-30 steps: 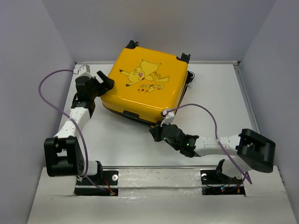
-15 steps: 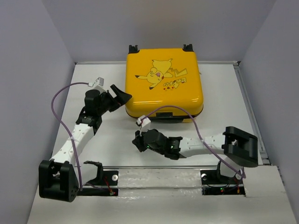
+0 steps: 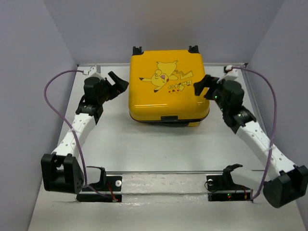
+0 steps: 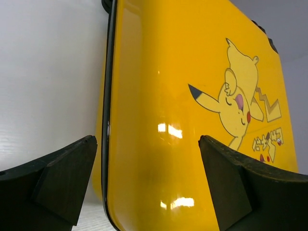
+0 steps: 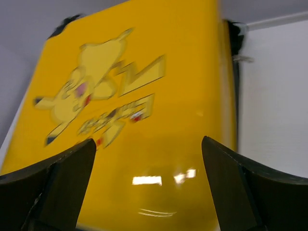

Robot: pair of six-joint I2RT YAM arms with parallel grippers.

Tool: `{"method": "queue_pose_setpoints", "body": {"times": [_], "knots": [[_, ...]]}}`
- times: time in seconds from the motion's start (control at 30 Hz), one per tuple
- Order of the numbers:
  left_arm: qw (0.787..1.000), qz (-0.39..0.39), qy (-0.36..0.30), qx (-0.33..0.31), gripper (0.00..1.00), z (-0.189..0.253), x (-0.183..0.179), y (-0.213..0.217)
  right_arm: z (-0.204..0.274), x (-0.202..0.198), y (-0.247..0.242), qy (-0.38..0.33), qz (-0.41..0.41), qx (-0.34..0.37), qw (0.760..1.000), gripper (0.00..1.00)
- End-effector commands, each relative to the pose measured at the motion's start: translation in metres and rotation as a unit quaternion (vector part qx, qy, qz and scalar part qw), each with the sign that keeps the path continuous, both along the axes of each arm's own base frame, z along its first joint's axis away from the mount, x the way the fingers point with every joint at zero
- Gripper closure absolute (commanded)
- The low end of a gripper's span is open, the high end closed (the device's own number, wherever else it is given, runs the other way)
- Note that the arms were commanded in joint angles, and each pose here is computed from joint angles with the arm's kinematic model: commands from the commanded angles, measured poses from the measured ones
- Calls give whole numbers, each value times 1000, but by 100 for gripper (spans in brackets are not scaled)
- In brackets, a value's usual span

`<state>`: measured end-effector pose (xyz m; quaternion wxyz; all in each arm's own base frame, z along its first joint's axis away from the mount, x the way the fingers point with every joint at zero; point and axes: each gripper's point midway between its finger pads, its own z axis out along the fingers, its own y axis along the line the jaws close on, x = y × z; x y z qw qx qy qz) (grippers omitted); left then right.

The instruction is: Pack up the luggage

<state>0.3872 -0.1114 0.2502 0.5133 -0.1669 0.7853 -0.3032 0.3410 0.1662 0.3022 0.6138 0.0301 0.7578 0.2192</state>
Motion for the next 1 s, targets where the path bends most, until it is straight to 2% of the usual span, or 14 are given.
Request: {"method": "queue_pose_setpoints", "body": {"times": [0.0,0.07,0.1,0.13,0.23,0.37,0.4,0.47,0.6,0.67,0.87,0.97], "knots": [[999,-35,-1,0,1,-1,30,-10,-31,49,-62,83,-14,12,996,1],[998,-66,1,-8,1,1,37,-21,-39,72,-68,98,-16,10,995,0],[997,-71,18,-8,1,-12,42,-24,-41,79,-72,102,-14,13,995,0],[996,-81,21,-11,1,-15,43,-28,-42,80,-58,109,26,23,993,0],[994,-100,41,-29,1,-35,44,-41,-59,96,-41,134,80,39,987,0],[990,-122,48,-41,1,-51,25,-68,-81,101,-10,156,174,74,969,0],[989,-131,46,-45,1,-53,17,-79,-91,96,6,176,217,93,956,3],[989,-130,50,-54,1,-65,4,-85,-99,92,24,188,255,99,943,5],[987,-136,31,-74,1,-50,-23,-111,-119,72,64,206,308,80,925,10],[983,-167,17,-77,1,-36,-45,-139,-122,60,83,208,325,74,920,11],[975,-203,-14,-91,1,-5,-98,-180,-117,41,92,197,333,77,919,11],[974,-202,-33,-98,1,15,-107,-181,-120,41,91,195,327,76,921,11]]}}
